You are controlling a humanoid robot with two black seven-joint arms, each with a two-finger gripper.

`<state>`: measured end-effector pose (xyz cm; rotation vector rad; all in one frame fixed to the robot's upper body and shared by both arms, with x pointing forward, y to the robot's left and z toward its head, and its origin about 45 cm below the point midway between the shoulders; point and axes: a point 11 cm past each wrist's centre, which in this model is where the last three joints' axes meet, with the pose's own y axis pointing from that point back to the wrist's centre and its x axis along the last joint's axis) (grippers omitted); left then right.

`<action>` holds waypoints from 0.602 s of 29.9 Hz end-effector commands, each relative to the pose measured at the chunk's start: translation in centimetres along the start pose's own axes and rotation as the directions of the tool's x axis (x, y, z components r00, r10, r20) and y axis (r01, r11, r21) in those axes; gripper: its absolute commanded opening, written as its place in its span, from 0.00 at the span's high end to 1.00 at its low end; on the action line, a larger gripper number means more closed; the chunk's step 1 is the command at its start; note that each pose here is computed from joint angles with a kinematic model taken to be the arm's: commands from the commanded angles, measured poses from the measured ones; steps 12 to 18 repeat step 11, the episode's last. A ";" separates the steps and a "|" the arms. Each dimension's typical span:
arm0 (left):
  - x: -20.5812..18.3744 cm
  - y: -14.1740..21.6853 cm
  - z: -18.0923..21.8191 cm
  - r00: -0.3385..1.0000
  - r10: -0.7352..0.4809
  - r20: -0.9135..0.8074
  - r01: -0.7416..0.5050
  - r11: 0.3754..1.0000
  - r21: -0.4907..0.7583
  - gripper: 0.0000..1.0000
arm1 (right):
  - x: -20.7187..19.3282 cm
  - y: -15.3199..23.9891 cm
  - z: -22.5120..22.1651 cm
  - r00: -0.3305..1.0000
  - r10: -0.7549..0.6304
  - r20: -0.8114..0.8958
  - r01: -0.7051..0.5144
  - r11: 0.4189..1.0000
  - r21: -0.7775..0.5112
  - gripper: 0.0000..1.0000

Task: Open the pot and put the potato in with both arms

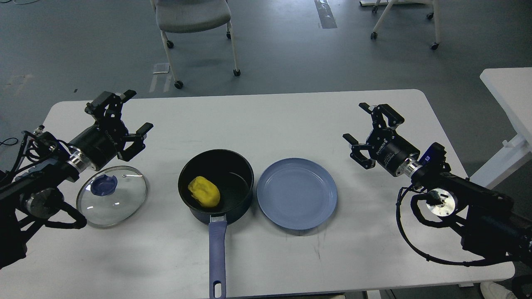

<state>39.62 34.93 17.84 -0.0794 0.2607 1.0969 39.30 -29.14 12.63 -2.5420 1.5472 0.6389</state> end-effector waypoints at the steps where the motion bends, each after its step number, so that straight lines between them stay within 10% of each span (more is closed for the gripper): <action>1: -0.4 -0.3 -0.5 1.000 -0.007 -0.010 0.007 1.000 0.002 0.02 | -0.1 0.1 0.5 1.000 0.001 0.005 -0.001 1.000 -0.008 0.00; 18: -0.4 -0.1 -0.7 1.000 -0.004 -0.013 0.004 1.000 0.006 0.02 | -0.3 0.0 0.7 1.000 -0.001 0.017 0.001 1.000 -0.003 0.00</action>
